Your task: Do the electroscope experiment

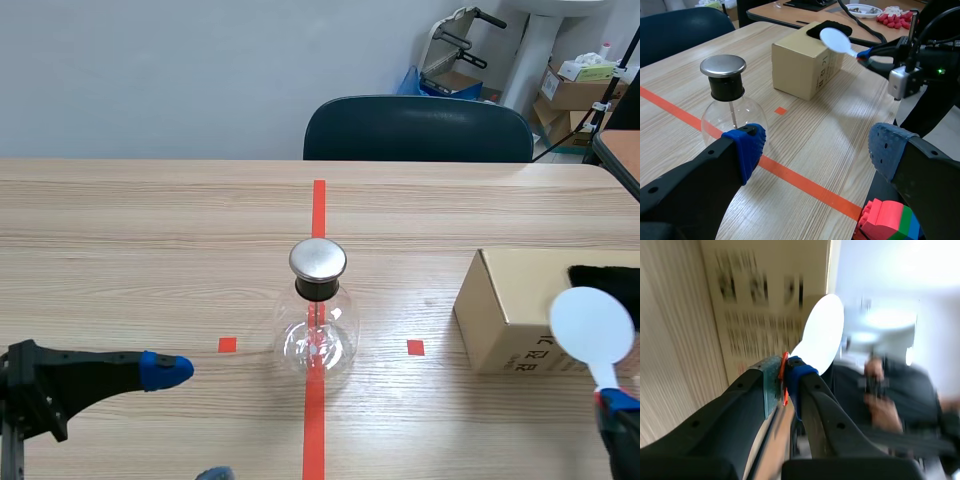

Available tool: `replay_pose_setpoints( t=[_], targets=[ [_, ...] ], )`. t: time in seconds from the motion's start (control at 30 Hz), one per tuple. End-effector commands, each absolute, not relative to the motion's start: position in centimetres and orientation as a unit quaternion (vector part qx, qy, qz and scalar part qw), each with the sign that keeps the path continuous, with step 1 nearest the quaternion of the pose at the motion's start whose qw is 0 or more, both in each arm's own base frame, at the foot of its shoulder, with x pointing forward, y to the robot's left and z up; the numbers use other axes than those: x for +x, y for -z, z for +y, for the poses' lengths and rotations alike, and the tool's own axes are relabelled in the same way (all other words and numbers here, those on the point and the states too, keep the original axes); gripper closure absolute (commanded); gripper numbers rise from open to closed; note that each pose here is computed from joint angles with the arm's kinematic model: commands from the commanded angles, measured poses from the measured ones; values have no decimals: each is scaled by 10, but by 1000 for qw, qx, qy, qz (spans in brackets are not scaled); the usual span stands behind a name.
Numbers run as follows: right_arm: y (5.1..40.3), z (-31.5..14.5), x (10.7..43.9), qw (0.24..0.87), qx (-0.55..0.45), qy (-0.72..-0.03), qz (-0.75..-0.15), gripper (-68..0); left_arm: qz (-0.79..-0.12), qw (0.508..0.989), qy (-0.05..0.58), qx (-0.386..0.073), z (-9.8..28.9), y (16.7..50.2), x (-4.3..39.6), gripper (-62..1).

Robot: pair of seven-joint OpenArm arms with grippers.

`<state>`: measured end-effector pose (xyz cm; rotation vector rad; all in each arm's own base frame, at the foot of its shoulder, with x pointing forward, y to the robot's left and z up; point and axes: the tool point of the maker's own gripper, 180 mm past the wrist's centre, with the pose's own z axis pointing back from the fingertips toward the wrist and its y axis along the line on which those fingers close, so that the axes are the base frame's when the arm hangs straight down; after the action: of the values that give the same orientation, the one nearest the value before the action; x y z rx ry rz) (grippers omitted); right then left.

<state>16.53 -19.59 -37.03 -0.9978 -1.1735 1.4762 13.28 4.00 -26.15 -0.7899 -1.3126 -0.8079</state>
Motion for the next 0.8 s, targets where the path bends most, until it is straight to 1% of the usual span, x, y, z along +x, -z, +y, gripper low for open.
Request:
replay_pose_setpoints(
  t=[0.0, 0.07, 0.17, 0.23, 0.3, 0.47, 0.53, 0.6, 0.77],
  targets=[
    [361, -202, 169, 468, -434, -600, -483, -17, -586, 638, 346, -360, 35, 252, 132, -452],
    [360, -215, 171, 488, -457, -580, -466, -17, -586, 638, 346, -360, 35, 252, 132, -452],
    [356, -250, 171, 531, -511, -532, -416, -17, -586, 638, 346, -360, 35, 252, 132, -452],
    [355, -266, 169, 549, -534, -510, -392, -17, -586, 638, 346, -360, 35, 252, 132, -452],
    [354, -267, 169, 548, -535, -510, -391, -17, -586, 638, 346, -360, 35, 252, 132, -452],
    [359, -217, 171, 487, -459, -581, -464, -17, -586, 638, 346, -360, 35, 252, 132, -452],
    [360, -207, 170, 475, -442, -593, -477, -17, -586, 638, 346, -360, 35, 252, 132, -452],
    [360, -212, 170, 482, -450, -586, -470, -17, -586, 638, 346, -360, 35, 252, 132, -452],
    [355, -267, 168, 550, -535, -509, -391, -17, -586, 638, 346, -360, 35, 252, 132, -452]
  ],
)
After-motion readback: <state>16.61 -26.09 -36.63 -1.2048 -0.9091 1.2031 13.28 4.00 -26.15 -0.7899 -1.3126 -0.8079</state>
